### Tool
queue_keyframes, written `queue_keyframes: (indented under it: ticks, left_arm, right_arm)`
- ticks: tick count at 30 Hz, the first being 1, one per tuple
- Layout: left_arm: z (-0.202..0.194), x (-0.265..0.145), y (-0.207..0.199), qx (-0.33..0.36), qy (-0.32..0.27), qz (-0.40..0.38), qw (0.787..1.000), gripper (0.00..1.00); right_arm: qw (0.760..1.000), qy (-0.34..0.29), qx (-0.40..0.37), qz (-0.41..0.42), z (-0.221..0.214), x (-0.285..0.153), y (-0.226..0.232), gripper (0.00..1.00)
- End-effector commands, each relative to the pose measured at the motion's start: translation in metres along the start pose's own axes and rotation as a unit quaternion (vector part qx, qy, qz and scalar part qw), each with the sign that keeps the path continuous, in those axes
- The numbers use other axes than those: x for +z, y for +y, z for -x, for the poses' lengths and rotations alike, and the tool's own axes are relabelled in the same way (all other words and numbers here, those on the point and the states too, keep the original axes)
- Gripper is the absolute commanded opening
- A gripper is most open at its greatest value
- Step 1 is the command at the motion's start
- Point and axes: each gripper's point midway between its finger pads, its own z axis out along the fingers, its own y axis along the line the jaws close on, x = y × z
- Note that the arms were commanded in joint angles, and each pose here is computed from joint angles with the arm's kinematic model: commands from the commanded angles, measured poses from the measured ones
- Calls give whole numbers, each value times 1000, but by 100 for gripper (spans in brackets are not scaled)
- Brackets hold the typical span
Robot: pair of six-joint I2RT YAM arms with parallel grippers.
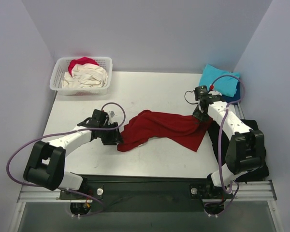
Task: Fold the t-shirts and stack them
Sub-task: Flatten out the tshirt
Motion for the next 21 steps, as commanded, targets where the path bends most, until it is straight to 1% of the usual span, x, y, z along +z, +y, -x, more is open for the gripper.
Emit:
queue_keyframes:
  ticks: [1, 4, 5, 7, 8, 9, 12, 17, 18, 19, 21]
  left_arm:
    - [11, 1, -10, 9, -17, -16, 1000, 56]
    - [4, 1, -8, 8, -10, -17, 1000, 56]
    - [2, 1, -10, 8, -8, -25, 1000, 53]
    - [1, 3, -11, 9, -8, -29, 999, 50]
    - [0, 3, -14, 5, -4, -38, 999, 45]
    - [-1, 4, -16, 4, -1, -43, 999, 38]
    - [-5, 6, -23, 4, 10, -58, 998, 28]
    - [-12, 2, -27, 8, 14, -64, 998, 27]
    - [-11, 0, -28, 10, 11, -66, 998, 25]
    - [-11, -2, -29, 11, 10, -67, 998, 17]
    - [-7, -7, -31, 16, 4, -66, 998, 6]
  right_arm:
    - [1000, -1, 11, -9, -1, -8, -8, 0]
    - [1000, 3, 10, -12, -4, -6, -10, 0]
    - [1000, 3, 11, -14, -4, -6, -11, 0]
    - [1000, 3, 10, -16, -5, -5, -12, 0]
    - [1000, 2, 10, -17, -5, -5, -12, 0]
    - [1000, 2, 10, -18, -5, -5, -13, 0]
    - [1000, 0, 9, -19, -4, -6, -13, 0]
    - [1000, 1, 11, -18, -4, -7, -13, 0]
    - [1000, 0, 12, -19, -4, -7, -14, 0]
    - [1000, 1, 13, -19, -4, -7, -14, 0]
    - [1000, 1, 13, -20, -4, -7, -15, 0]
